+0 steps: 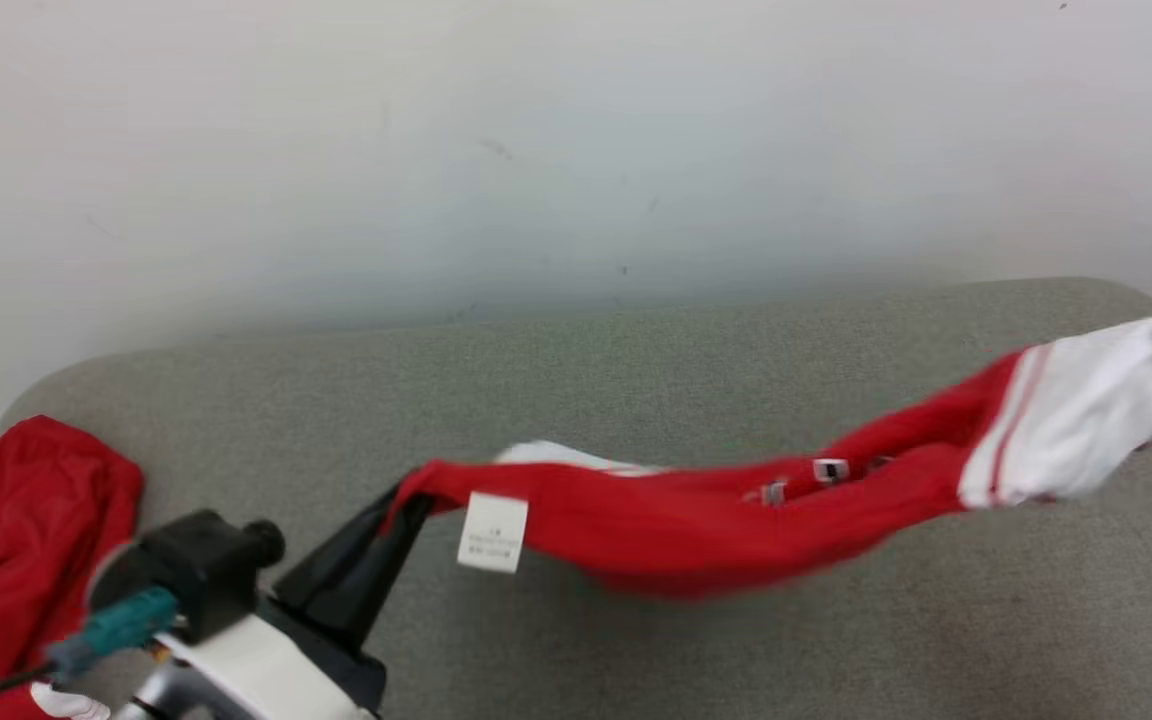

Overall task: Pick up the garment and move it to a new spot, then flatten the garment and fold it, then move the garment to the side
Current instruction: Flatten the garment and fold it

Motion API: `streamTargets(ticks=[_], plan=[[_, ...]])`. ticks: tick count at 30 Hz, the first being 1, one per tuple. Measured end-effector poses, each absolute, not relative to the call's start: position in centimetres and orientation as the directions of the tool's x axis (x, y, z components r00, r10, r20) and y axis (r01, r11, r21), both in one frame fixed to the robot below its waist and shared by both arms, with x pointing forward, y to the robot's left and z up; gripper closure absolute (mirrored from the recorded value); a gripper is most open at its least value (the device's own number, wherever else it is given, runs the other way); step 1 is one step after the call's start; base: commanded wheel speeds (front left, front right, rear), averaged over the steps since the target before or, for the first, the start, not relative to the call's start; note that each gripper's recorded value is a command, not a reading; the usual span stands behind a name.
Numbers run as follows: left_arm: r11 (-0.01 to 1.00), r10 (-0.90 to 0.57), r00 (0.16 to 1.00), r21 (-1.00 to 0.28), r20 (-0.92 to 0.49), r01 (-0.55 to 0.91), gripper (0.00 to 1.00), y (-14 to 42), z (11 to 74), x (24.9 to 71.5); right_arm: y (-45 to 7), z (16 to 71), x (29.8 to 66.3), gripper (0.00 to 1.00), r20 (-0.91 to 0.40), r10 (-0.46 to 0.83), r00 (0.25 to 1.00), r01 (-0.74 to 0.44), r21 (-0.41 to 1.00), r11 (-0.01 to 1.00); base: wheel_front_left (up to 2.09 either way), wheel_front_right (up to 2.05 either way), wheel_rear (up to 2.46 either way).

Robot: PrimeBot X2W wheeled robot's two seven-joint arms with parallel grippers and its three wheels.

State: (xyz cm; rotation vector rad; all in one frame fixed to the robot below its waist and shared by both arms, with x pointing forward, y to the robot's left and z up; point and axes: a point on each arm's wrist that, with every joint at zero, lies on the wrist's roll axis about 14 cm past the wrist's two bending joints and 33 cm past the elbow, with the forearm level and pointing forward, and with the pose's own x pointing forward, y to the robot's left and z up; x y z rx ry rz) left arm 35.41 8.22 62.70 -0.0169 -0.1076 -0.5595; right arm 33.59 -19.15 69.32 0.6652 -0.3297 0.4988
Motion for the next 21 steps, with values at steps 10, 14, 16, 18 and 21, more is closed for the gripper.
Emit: streamTargets(ticks=[10, 14, 16, 18, 21], plan=[[0.718, -0.694, 0.693, 0.107, 0.197, 0.688, 1.00, 5.9, 72.2, 33.2, -24.1, 78.3, 29.9, 1.00, 0.648, 0.247, 0.721, -0.574, 0.358, 0.736, 0.00, 0.00, 0.00], [0.703, -0.710, 0.686, 0.103, 0.159, 0.703, 1.00, 5.7, 73.3, 35.0, -25.9, 78.0, 31.8, 1.00, 0.594, 0.230, 0.771, -0.508, 0.356, 0.784, 0.00, 0.00, 0.00], [0.713, -0.701, 0.701, 0.116, 0.132, 0.691, 1.00, 6.0, 73.4, 36.9, -26.6, 77.3, 33.8, 1.00, 0.549, 0.217, 0.807, -0.462, 0.358, 0.811, 0.00, 0.00, 0.00], [0.724, -0.690, 0.717, 0.120, 0.101, 0.680, 1.00, 6.2, 73.3, 39.4, -26.4, 76.7, 36.3, 1.00, 0.517, 0.222, 0.827, -0.458, 0.388, 0.800, 0.00, 0.00, 0.00], [0.743, -0.665, 0.745, 0.133, 0.048, 0.655, 1.00, 6.3, 72.6, 43.9, -25.9, 76.1, 41.3, 1.00, 0.474, 0.219, 0.853, -0.435, 0.412, 0.801, 0.00, 0.00, 0.00]])
